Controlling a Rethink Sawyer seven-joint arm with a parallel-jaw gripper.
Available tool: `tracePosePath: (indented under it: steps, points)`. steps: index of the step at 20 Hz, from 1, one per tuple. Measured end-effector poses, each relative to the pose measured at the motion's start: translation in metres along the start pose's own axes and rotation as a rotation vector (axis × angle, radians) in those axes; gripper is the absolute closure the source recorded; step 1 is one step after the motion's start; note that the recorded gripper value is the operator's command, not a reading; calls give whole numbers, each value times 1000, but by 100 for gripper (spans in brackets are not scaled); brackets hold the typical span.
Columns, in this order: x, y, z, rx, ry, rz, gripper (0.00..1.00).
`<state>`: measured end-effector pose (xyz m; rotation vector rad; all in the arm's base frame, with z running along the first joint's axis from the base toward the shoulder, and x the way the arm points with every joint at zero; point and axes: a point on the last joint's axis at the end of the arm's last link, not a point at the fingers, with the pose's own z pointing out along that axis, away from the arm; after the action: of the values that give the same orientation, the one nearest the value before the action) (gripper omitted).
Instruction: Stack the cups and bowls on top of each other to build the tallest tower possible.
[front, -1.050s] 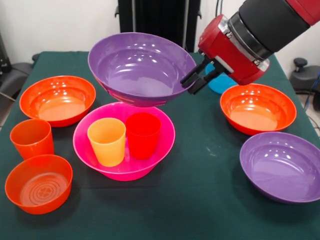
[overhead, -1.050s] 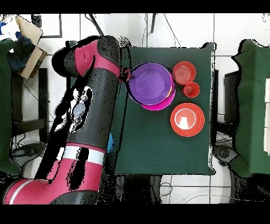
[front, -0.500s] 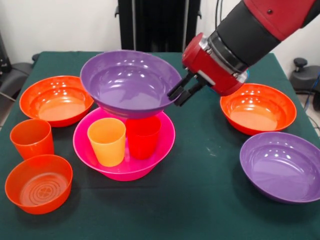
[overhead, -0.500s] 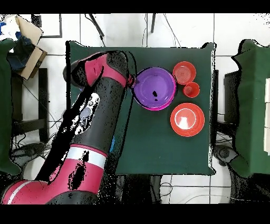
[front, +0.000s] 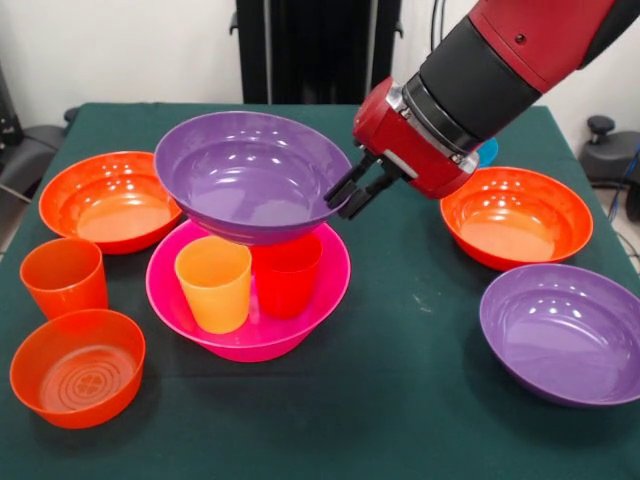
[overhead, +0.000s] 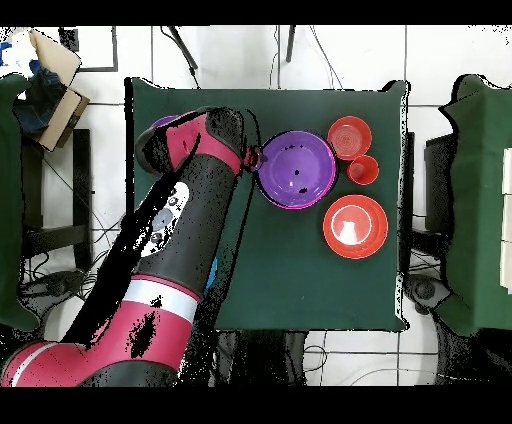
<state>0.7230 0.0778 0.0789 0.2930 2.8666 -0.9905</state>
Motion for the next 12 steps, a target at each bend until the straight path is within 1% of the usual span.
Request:
tracePosePath:
  steps: [3, 12]
  points:
    - [-2, 0, 0, -3, -12, 0, 100]
    - [-10, 2, 5, -29, -73, 2, 100]
